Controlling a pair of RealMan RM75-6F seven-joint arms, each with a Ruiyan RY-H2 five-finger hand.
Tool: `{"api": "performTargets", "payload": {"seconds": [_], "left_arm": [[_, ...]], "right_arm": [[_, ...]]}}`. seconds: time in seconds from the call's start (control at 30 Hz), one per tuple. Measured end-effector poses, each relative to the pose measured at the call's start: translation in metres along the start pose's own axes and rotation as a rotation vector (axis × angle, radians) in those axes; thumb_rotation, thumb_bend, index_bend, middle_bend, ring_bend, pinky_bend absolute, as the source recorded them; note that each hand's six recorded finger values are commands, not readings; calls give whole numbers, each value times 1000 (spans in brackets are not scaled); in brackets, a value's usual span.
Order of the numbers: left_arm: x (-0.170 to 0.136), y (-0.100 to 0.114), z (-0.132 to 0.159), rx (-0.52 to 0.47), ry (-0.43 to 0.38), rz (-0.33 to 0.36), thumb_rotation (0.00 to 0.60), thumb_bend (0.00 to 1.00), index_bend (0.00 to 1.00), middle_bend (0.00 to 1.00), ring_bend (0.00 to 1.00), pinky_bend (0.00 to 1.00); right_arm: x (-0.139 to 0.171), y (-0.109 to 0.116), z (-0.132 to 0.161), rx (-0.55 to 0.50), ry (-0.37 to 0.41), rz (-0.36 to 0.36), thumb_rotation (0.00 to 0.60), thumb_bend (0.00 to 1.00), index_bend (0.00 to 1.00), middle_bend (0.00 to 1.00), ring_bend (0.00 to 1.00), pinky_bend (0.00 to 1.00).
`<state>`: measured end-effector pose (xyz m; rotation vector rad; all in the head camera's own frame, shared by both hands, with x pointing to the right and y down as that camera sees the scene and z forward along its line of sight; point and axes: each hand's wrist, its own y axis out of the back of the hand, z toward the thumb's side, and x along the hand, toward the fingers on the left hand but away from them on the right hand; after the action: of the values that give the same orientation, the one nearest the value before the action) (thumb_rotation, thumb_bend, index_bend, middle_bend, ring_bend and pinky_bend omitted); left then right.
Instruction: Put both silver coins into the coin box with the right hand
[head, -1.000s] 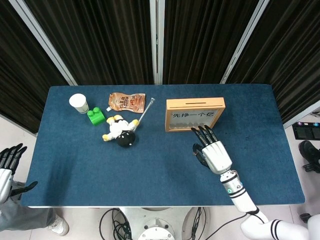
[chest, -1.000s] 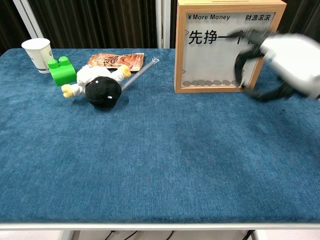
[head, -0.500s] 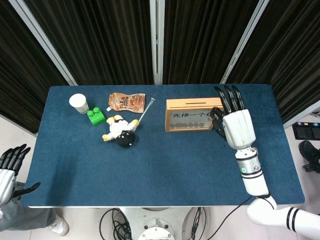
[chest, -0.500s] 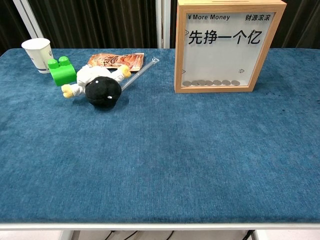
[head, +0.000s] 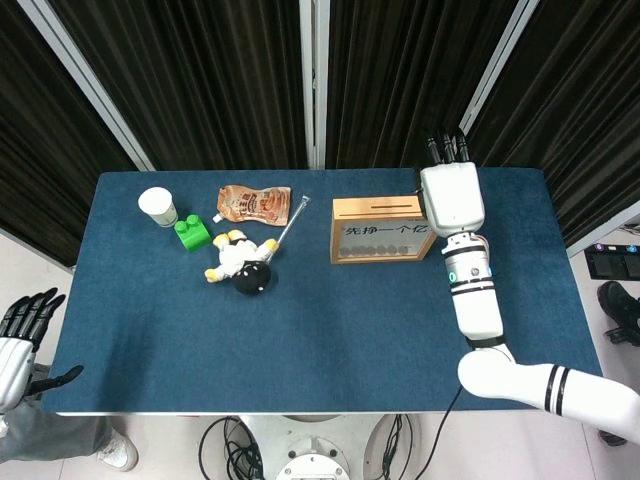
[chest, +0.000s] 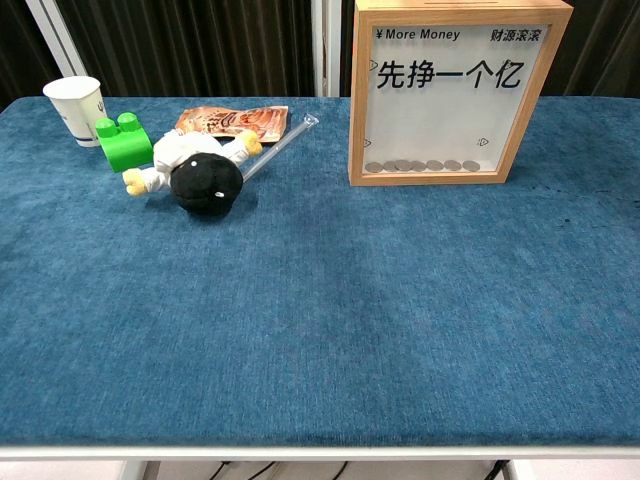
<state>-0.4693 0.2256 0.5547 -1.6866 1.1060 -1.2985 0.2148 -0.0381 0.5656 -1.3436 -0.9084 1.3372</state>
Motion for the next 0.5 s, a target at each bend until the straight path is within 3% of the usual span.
{"api": "performTargets", "payload": {"seconds": [0.17, 0.5], "left_arm": [[0, 0, -1, -3, 3, -1, 600, 58, 56, 7, 0, 0], [1, 3, -4, -11, 5, 8, 600, 58, 56, 7, 0, 0]], "right_arm": [[-9, -4, 22, 80, -20, 101, 600, 378, 758, 71, 0, 0], [-12, -20, 33, 137, -48, 181, 600, 379, 758, 66, 0, 0]]}}
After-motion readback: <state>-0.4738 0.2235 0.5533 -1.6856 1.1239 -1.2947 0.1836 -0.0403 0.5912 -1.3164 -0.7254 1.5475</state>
